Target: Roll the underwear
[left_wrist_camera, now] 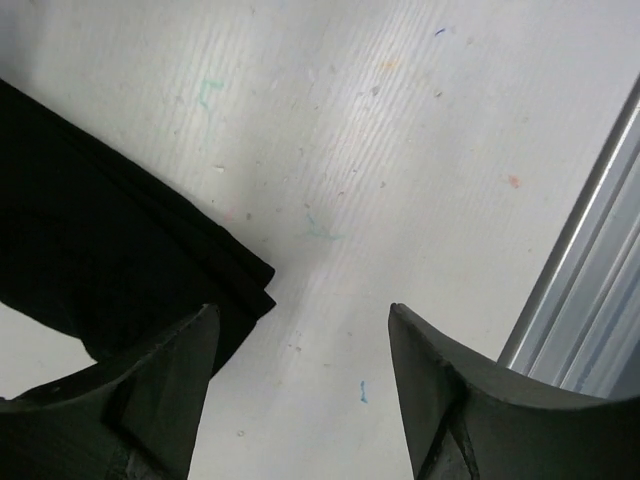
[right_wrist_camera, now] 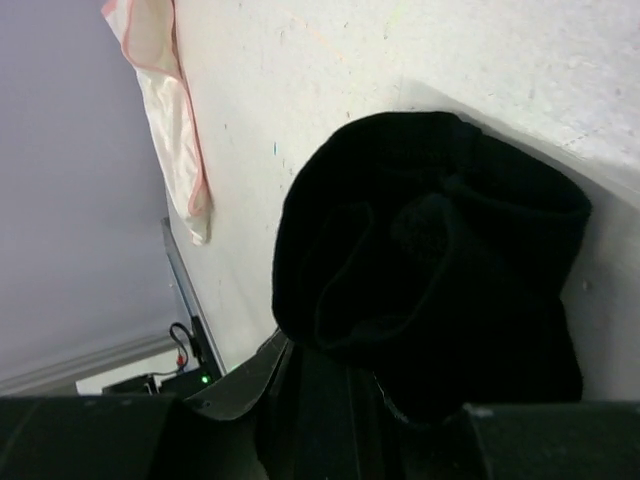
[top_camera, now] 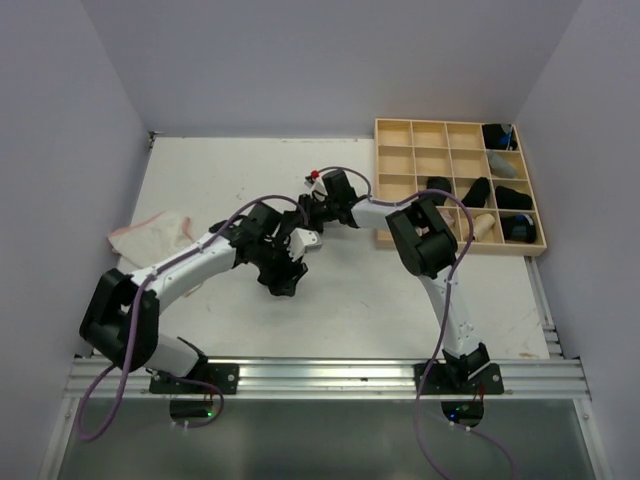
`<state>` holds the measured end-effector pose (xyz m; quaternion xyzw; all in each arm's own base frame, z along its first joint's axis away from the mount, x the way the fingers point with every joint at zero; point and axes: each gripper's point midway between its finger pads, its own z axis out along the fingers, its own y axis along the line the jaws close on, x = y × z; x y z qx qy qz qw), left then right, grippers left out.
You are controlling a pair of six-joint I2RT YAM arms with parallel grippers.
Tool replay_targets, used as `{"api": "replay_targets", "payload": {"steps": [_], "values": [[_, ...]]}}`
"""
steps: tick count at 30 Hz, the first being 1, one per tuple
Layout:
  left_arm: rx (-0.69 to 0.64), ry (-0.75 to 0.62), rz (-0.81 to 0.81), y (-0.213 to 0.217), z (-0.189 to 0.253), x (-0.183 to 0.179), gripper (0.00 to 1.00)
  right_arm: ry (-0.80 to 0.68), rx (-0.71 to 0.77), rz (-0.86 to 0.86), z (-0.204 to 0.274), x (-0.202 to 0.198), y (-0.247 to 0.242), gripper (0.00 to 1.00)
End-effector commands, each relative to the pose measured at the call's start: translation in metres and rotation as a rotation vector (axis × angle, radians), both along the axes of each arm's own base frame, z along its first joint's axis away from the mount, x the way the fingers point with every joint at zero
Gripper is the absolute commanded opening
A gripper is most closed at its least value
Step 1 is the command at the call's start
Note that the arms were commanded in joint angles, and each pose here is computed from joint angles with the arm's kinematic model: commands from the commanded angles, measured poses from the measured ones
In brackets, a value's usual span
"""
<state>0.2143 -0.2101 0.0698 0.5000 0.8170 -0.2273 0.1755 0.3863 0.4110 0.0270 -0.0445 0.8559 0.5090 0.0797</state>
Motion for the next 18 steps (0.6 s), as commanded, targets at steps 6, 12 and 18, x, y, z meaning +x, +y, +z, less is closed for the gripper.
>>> {"api": "replay_targets", "payload": {"steps": [6, 12, 18], "values": [[-0.205, -0.248, -0.133, -0.018, 0.084, -0.015, 0.75, -0.140, -0.072, 0.116, -0.017, 0.007, -0.003, 0.29], [-0.328, -0.168, 0.031, -0.013, 0.090, 0.011, 0.57, -0.167, 0.040, 0.274, -0.002, -0.008, 0.007, 0.28], [-0.531, 0.101, 0.268, 0.004, 0.068, 0.056, 0.35, -0.152, 0.090, 0.329, 0.000, -0.023, 0.005, 0.28]]}}
